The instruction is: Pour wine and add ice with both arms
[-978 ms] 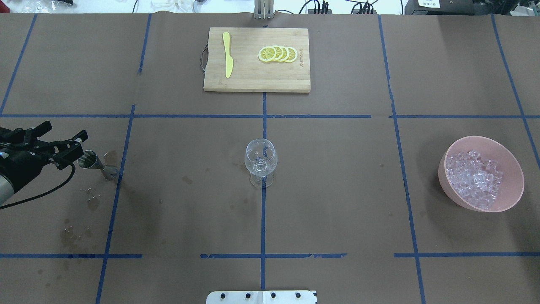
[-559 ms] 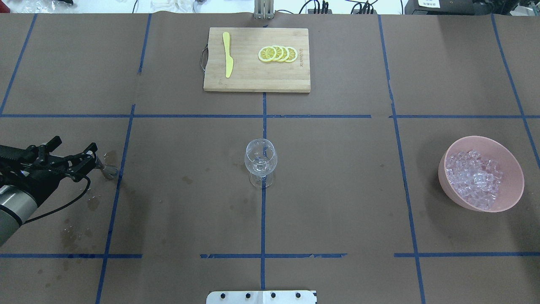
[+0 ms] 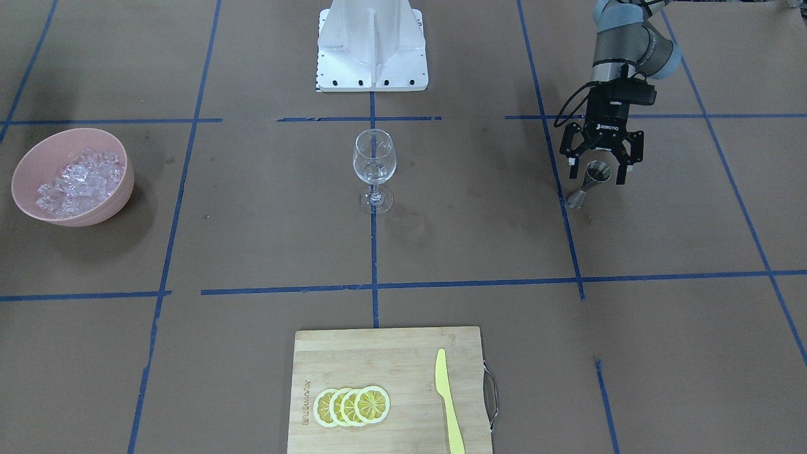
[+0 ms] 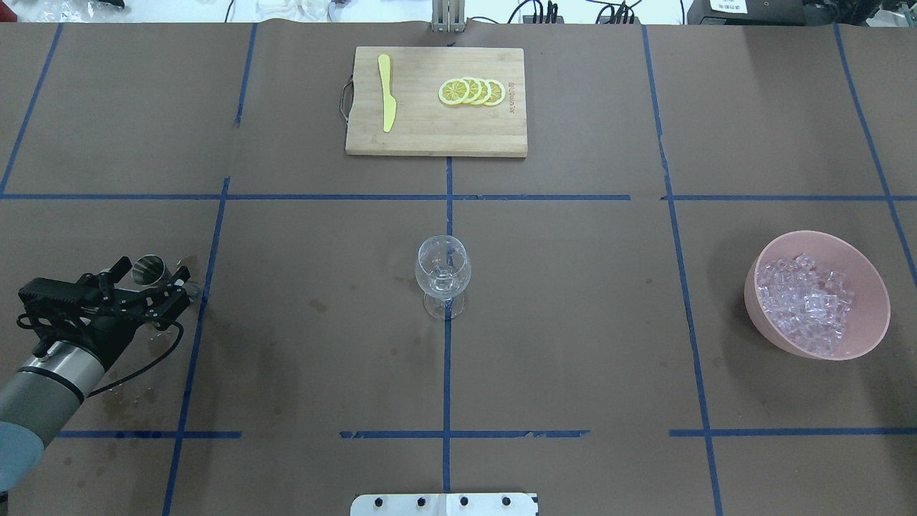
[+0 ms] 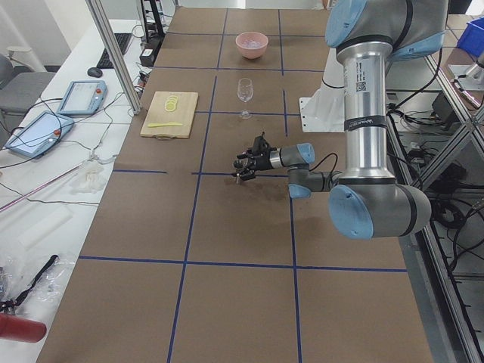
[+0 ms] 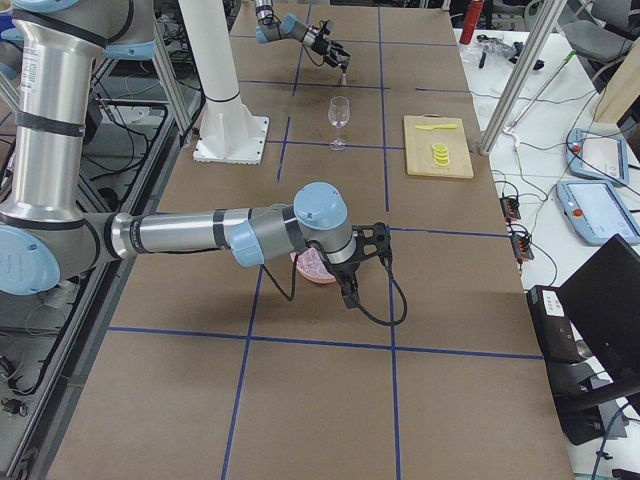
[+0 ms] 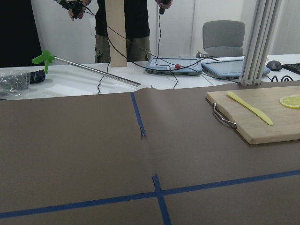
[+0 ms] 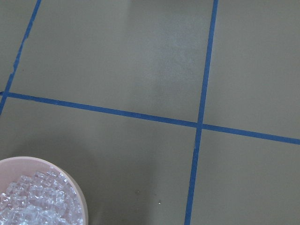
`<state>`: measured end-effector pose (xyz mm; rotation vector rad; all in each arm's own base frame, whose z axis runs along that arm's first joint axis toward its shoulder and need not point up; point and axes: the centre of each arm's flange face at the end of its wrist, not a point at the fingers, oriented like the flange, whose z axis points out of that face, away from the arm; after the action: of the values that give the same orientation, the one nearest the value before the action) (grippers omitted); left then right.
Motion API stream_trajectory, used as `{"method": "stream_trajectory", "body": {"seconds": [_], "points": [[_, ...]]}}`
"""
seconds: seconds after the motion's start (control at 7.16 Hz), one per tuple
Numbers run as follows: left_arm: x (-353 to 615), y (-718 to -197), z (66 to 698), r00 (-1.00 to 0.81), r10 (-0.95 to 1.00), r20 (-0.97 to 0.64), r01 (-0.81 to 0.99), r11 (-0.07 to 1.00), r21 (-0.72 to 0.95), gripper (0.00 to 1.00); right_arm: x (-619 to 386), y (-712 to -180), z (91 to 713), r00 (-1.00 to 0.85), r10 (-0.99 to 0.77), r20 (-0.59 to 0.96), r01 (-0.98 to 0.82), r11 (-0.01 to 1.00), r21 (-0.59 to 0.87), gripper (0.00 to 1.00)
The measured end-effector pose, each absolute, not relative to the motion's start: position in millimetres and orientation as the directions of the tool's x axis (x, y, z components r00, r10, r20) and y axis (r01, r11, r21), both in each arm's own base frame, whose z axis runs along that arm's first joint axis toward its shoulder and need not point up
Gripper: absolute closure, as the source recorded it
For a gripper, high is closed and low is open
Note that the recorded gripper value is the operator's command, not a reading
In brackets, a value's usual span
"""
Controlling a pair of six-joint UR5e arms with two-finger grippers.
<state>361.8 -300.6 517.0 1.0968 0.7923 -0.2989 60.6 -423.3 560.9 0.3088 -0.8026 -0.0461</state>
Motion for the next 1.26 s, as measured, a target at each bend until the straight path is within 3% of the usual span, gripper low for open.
{"method": "stream_trajectory", "body": {"seconds": [0.14,0.28,0.56,1.26], "points": [[369,-297,523,0.700,0.155,-0.697,0.578,0.450,0.680,0.02,61,-423,561,0.696,-0.157,0.700,-0.076,0.954,0.289,0.00],[377,-295,530,0.703,0.151,-0.695,0.576,0.454,0.680,0.13,61,-423,561,0.696,-0.157,0.700,-0.076,0.954,0.289,0.00],[389,-292,542,0.706,0.147,-0.693,0.569,0.464,0.679,0.66,61,-423,561,0.696,-0.156,0.700,-0.076,0.954,0.289,0.00],[389,-293,539,0.698,0.139,-0.703,0.590,0.445,0.674,0.66,61,-423,562,0.696,-0.154,0.701,-0.077,0.955,0.286,0.00]]}}
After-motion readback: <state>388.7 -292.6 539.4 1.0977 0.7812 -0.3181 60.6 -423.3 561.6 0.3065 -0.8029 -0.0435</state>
